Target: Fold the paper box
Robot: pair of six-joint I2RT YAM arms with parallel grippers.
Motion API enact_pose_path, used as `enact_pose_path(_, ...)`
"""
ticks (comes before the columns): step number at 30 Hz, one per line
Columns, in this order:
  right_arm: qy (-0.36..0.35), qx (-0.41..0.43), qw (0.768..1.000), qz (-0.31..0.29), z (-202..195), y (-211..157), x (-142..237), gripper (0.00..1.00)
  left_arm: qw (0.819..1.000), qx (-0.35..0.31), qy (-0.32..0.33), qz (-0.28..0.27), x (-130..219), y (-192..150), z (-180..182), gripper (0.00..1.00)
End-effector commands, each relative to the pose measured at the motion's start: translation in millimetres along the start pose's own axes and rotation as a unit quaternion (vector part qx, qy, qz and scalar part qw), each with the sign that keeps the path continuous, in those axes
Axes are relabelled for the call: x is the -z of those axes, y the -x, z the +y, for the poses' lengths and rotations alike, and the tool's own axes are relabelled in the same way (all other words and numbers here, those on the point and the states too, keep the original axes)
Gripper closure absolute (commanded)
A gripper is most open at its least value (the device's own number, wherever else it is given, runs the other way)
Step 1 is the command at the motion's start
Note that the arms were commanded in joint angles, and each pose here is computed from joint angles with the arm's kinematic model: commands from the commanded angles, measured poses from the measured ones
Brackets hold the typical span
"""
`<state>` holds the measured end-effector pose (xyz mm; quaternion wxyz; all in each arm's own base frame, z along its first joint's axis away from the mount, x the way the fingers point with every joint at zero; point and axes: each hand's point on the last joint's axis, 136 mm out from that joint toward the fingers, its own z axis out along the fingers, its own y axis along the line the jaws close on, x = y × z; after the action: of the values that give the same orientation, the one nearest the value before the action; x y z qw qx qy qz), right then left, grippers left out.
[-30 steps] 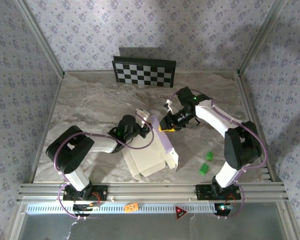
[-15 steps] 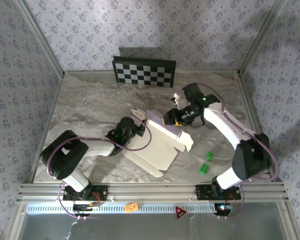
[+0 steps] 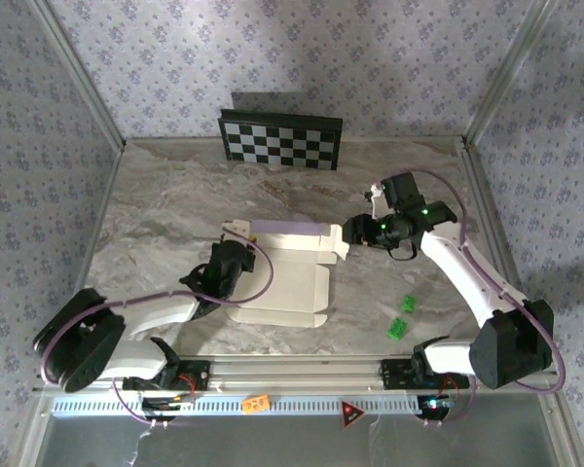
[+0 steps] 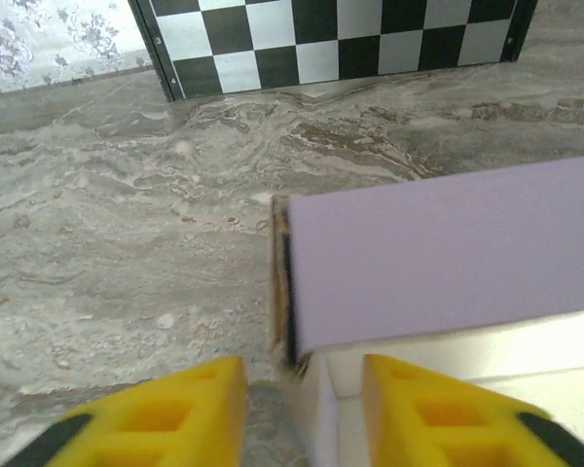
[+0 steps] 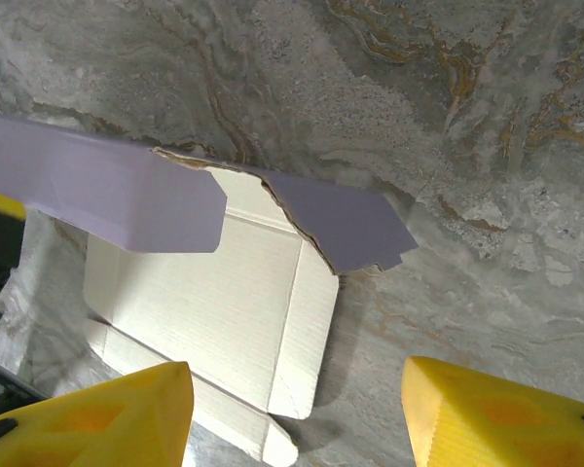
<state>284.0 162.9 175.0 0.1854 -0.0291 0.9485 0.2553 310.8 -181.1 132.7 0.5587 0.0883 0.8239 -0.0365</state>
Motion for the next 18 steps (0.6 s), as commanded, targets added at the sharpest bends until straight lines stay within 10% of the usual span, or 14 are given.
enact_pose_path(1, 0.001, -0.019, 0.999, -0.025, -1.1, 1.4, 3.0, 0.40, 1.000, 0.026, -0.006, 0.014, 17.3, 3.7, 5.9, 0.54)
enact_pose_path(18, 0.007, -0.076, 0.994, -0.082, 0.7, -24.3, -46.7, 0.44, 0.980, 0.139, -0.113, 0.091, 42.5, 77.8, 37.0, 0.39)
